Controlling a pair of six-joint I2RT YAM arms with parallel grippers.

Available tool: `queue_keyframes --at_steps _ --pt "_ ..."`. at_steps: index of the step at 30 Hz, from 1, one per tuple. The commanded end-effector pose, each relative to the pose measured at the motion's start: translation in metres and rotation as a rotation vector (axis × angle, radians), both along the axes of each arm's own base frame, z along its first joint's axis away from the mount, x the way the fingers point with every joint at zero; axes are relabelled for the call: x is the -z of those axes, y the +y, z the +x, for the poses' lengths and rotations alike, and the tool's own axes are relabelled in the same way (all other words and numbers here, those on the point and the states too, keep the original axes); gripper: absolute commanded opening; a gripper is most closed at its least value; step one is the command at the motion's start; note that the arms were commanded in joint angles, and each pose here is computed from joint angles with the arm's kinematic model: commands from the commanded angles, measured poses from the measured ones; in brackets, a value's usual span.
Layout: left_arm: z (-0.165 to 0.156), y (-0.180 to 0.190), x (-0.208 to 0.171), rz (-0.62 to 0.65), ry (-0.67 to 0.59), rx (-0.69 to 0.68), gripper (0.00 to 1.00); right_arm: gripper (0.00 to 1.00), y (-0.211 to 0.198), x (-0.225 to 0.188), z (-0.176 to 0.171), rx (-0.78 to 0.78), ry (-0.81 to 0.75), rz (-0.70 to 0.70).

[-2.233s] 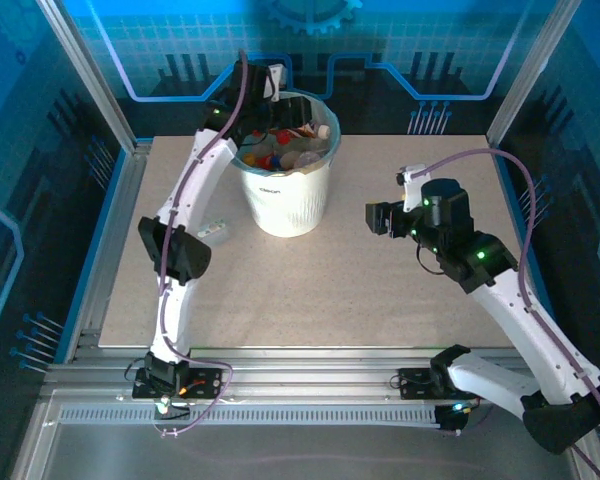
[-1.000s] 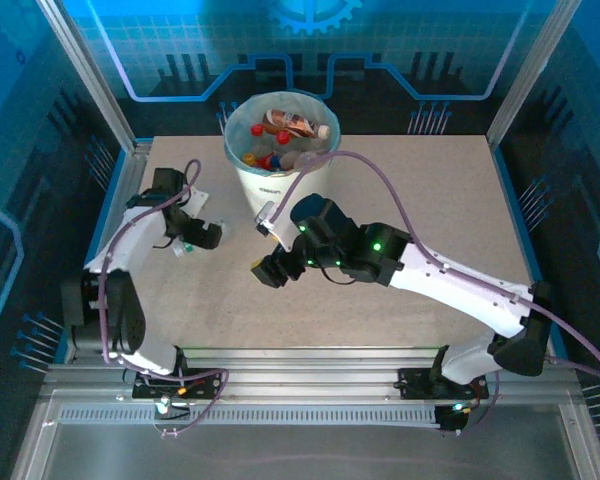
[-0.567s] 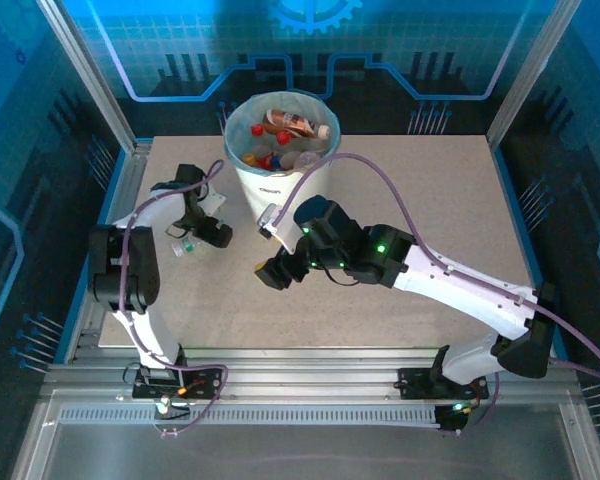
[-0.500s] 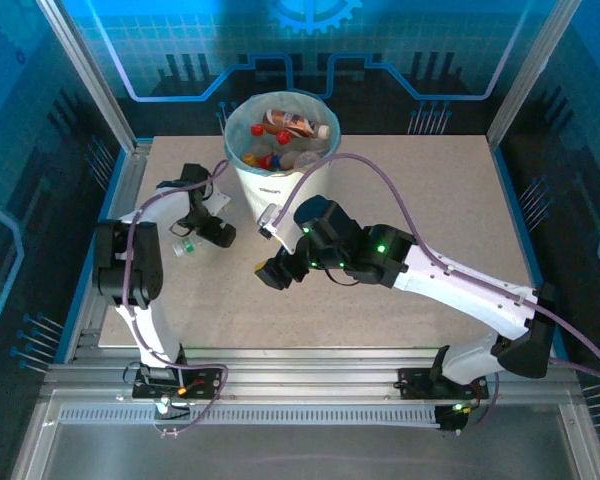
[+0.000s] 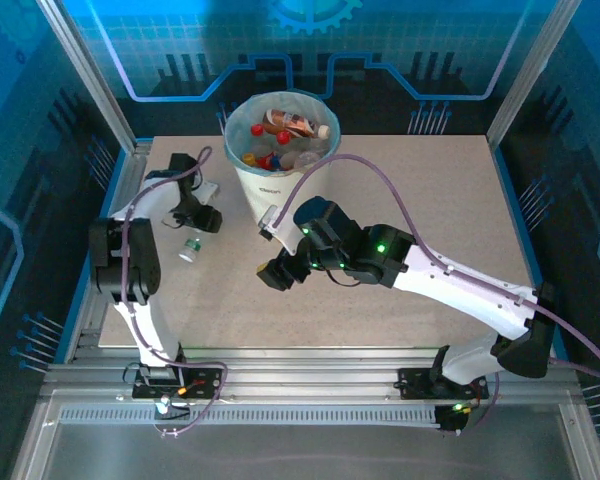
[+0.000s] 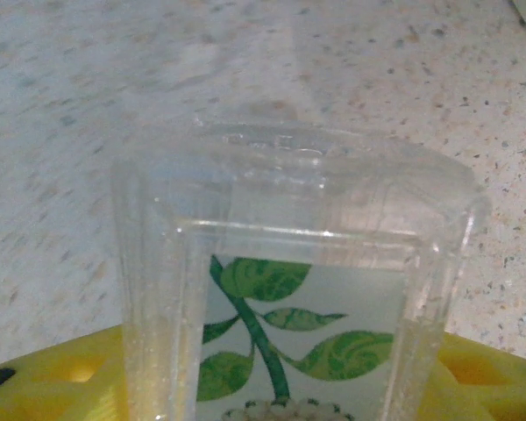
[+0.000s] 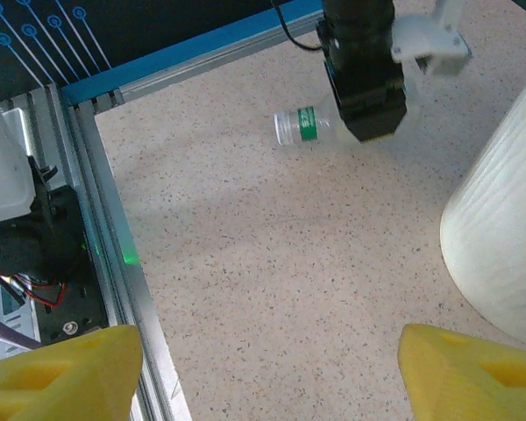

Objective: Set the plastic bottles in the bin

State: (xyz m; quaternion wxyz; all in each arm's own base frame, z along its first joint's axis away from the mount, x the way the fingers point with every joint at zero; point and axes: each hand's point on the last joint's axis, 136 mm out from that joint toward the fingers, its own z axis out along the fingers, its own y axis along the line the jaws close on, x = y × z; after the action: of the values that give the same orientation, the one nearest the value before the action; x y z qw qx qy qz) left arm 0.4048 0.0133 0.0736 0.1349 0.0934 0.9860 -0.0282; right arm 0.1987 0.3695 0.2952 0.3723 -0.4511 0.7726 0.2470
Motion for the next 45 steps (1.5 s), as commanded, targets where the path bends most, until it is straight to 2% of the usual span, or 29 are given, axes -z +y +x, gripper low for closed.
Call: queue_keyframes --at_steps 1,4,6,8,11,14,16,21,27,34,37,42,45 --pt "-0.003 0.028 -0.067 -0.078 -0.115 -0.226 0.56 0.77 -0.005 -0.015 -0.001 0.014 -0.018 0.007" --pt "-0.01 0.052 -0.117 -0.16 -0.188 -0.418 0.5 0.76 -0.007 -0.019 -0.002 0.023 -0.025 0.021" --pt "-0.015 0.054 -0.152 -0.173 -0.251 -0.45 0.46 0.76 -0.009 -0.021 -0.004 0.029 -0.026 0.026" --pt "-0.02 0.043 -0.191 -0.198 -0.345 -0.425 0.44 0.76 -0.013 -0.023 -0.004 0.043 -0.032 0.032" --pt "-0.025 0.013 -0.252 -0.215 -0.54 -0.293 0.41 0.75 -0.021 -0.026 -0.004 0.075 -0.055 0.034" --pt "-0.028 -0.027 -0.299 -0.166 -0.703 -0.065 0.37 0.75 -0.035 -0.029 -0.002 0.122 -0.085 0.035" --pt "-0.027 -0.05 -0.321 -0.126 -0.775 0.072 0.37 0.75 -0.047 -0.032 0.0 0.157 -0.109 0.039" --pt "-0.011 -0.08 -0.353 -0.098 -0.865 0.244 0.38 0.74 -0.078 -0.044 0.001 0.237 -0.168 0.062" --pt "0.01 -0.144 -0.367 -0.001 -0.954 0.576 0.4 0.73 -0.106 -0.047 0.002 0.288 -0.222 0.063" --pt "0.028 -0.197 -0.329 0.128 -0.886 0.889 0.46 0.71 -0.12 -0.042 0.008 0.327 -0.243 0.012" --pt "0.035 -0.213 -0.31 0.147 -0.842 0.977 0.47 0.71 -0.118 -0.037 0.011 0.32 -0.237 0.001" --pt "0.044 -0.218 -0.288 0.198 -0.76 1.07 0.48 0.7 -0.11 -0.031 0.012 0.296 -0.218 -0.03" --pt "0.043 -0.222 -0.279 0.183 -0.736 1.107 0.6 0.7 -0.107 -0.026 0.014 0.289 -0.216 -0.051"
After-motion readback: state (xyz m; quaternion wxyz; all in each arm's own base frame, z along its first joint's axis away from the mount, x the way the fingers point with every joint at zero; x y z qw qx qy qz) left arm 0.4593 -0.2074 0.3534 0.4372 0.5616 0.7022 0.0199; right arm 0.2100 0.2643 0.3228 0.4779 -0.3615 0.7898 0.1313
